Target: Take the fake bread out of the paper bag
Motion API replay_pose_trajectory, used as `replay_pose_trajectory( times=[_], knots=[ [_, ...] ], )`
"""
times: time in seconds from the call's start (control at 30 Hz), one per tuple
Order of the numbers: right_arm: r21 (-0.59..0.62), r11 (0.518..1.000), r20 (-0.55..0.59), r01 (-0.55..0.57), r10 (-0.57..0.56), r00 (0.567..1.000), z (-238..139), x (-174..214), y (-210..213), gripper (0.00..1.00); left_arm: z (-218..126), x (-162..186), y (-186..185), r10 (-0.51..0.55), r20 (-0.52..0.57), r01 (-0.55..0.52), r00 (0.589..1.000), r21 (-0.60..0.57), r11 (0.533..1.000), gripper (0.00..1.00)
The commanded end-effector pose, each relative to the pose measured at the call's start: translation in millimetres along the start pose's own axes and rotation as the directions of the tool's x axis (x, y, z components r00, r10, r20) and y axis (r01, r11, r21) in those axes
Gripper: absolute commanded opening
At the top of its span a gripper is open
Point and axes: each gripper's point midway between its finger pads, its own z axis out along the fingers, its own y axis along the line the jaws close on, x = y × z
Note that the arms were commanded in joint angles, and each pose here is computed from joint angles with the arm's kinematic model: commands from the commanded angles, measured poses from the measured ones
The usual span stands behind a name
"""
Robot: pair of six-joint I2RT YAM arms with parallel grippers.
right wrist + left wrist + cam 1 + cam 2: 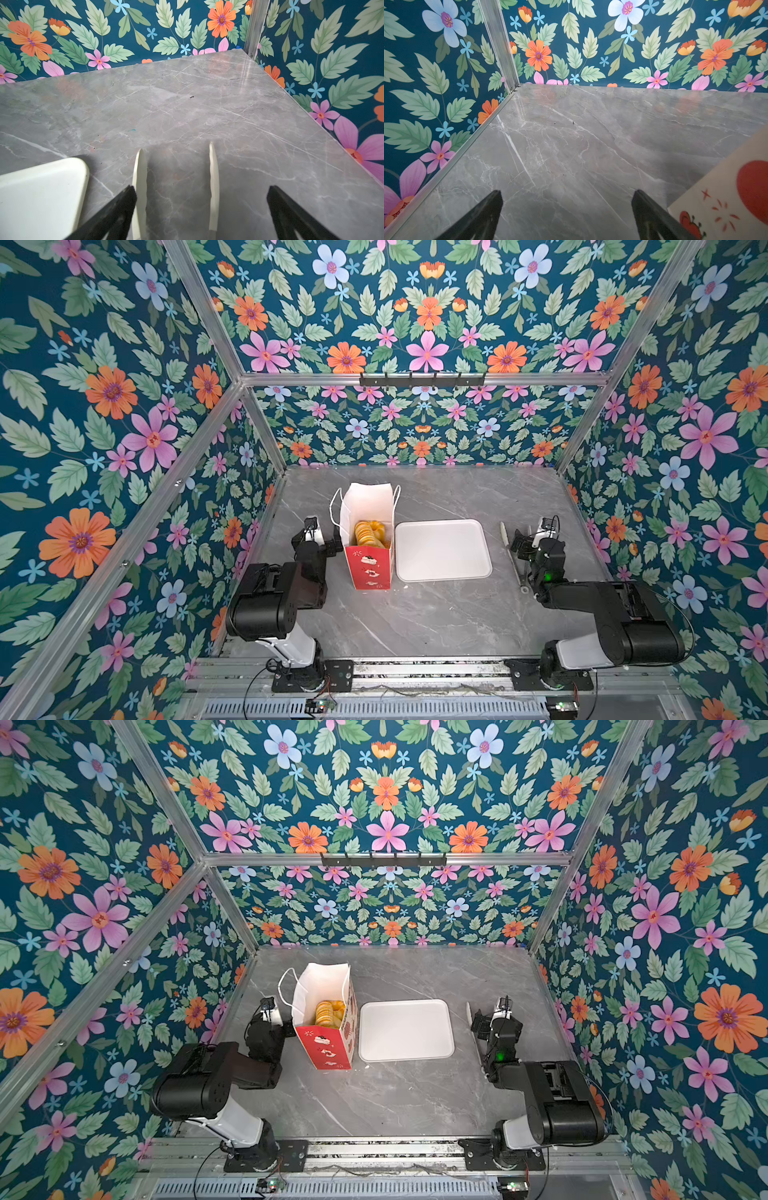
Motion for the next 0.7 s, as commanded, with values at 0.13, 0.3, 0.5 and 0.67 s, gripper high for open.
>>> replay_pose_trajectory(
  times=[0.13, 0.3, 0.5, 0.67],
  knots=[
    [0.000, 1.000, 0.018, 0.005, -0.005, 1.000, 0.3, -5.7, 0.6, 0.99, -0.4, -4.4, -0.9, 0.001, 0.017, -0.001, 1.000, 0.006, 1.000, 1.00],
    [-0.001, 1.000, 0.017, 0.005, -0.005, 1.000, 0.2, -5.5, 0.7, 0.99, -0.5, -4.6, -1.2, 0.002, 0.018, -0.002, 1.000, 0.007, 1.000, 1.00],
    [-0.001, 1.000, 0.017, 0.005, -0.005, 1.000, 0.3, -5.5, 0.7, 0.99, -0.1, -4.5, -1.4, 0.001, 0.016, -0.002, 1.000, 0.007, 1.000, 1.00],
    [0.000, 1.000, 0.018, 0.005, -0.005, 1.000, 0.4, -6.0, 0.4, 0.99, -0.1, -4.3, -1.2, 0.001, 0.016, -0.001, 1.000, 0.007, 1.000, 1.00]
  ],
)
